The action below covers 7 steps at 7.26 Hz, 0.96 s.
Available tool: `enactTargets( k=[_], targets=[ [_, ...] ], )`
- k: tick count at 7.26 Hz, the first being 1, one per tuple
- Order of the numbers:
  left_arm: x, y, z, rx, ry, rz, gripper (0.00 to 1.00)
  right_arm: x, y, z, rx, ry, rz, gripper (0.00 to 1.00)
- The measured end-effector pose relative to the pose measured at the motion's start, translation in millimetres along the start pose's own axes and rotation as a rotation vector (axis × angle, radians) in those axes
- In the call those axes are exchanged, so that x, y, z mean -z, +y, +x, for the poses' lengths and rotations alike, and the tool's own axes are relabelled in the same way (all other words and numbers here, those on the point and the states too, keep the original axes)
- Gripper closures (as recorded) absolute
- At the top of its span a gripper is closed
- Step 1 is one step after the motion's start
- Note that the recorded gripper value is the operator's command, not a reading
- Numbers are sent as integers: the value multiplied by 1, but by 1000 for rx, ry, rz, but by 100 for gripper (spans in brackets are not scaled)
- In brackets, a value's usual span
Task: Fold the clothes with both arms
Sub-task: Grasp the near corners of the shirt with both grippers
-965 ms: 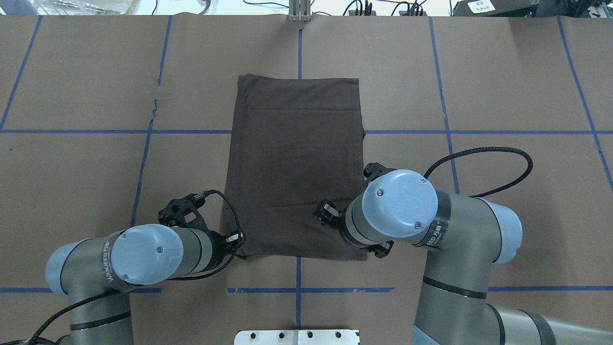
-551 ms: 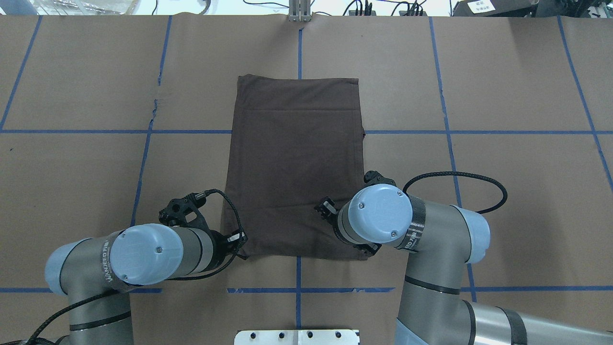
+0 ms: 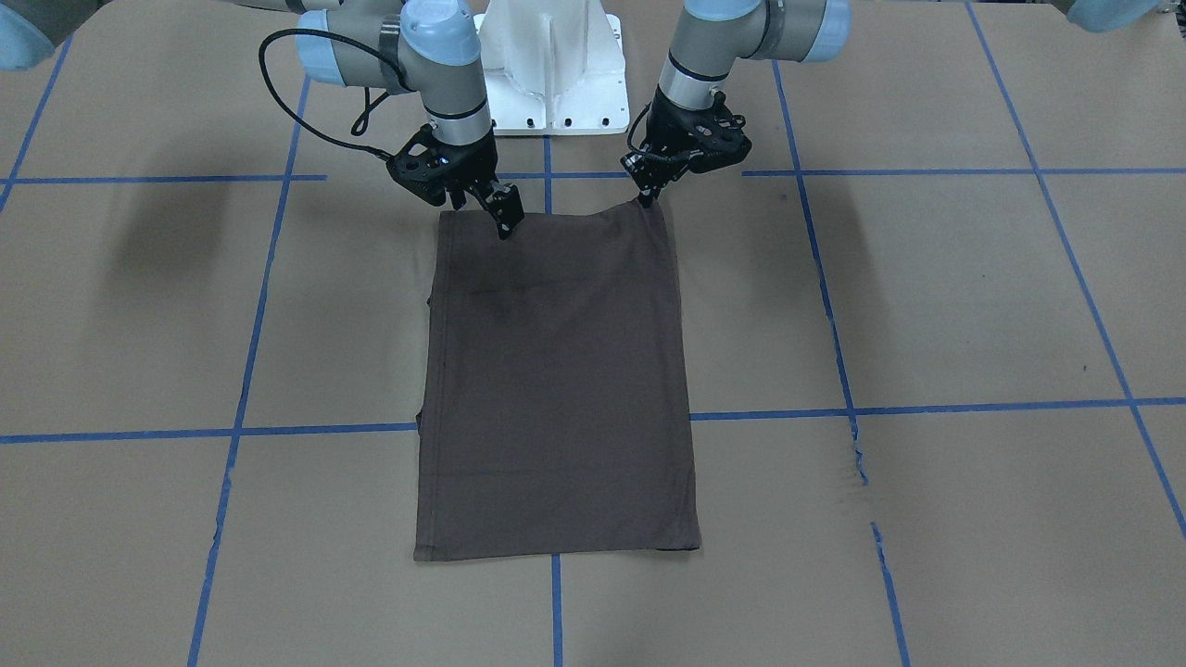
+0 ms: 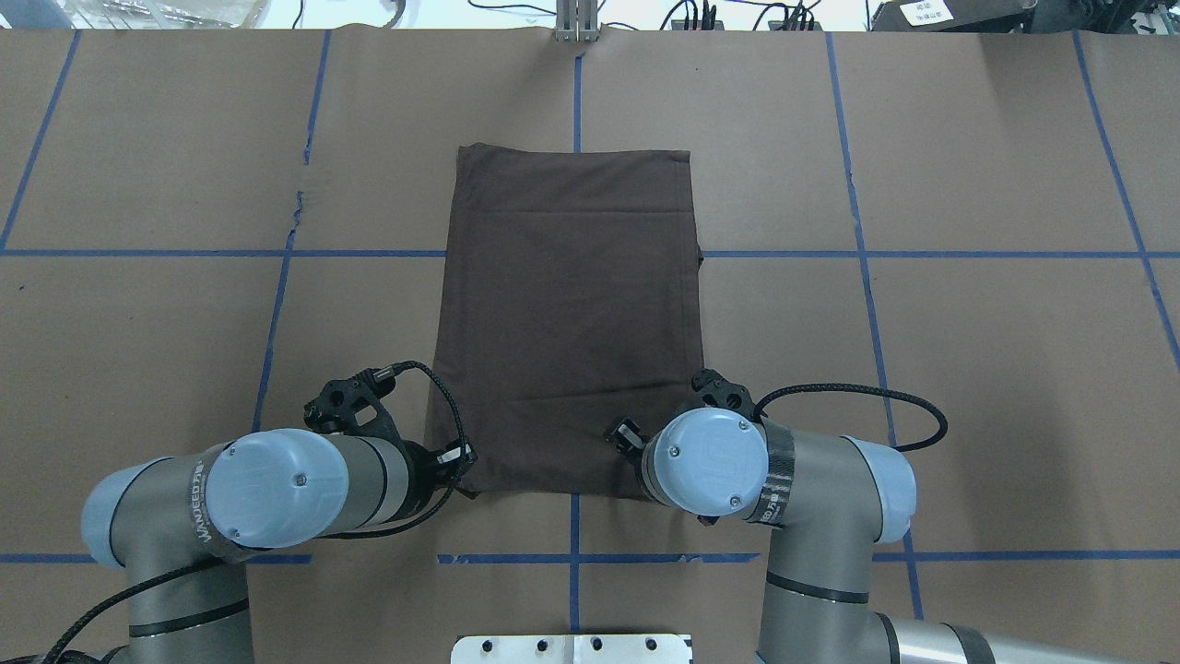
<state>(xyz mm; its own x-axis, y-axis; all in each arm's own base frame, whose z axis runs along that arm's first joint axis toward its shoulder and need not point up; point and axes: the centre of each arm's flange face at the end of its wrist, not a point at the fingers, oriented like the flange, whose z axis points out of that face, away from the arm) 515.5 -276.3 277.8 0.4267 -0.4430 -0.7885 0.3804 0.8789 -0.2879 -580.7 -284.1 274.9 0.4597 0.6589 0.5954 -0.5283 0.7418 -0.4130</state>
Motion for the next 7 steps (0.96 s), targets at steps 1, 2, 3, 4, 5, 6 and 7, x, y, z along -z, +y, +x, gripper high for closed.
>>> enactTargets(
  k=[1,2,3,4,5,6,7],
  targets=[
    [0,0,0,0,-1,0,100,-3,4,4,-1,4,2,0],
    [-1,0,0,0,-2,1,100,-5,4,6,-3,8,5,0],
    [-1,0,0,0,-2,1,100,-6,1,7,-6,10,10,0],
    [-1,0,0,0,-3,1,100,-8,-2,7,-8,13,16,0],
    [-2,0,-1,0,-3,1,100,-11,-4,8,-11,17,21,0],
    [-2,0,-1,0,-3,2,100,-12,-4,9,-12,20,22,0],
    [-2,0,-1,0,-3,3,100,-13,-2,11,-11,23,21,0]
  ],
)
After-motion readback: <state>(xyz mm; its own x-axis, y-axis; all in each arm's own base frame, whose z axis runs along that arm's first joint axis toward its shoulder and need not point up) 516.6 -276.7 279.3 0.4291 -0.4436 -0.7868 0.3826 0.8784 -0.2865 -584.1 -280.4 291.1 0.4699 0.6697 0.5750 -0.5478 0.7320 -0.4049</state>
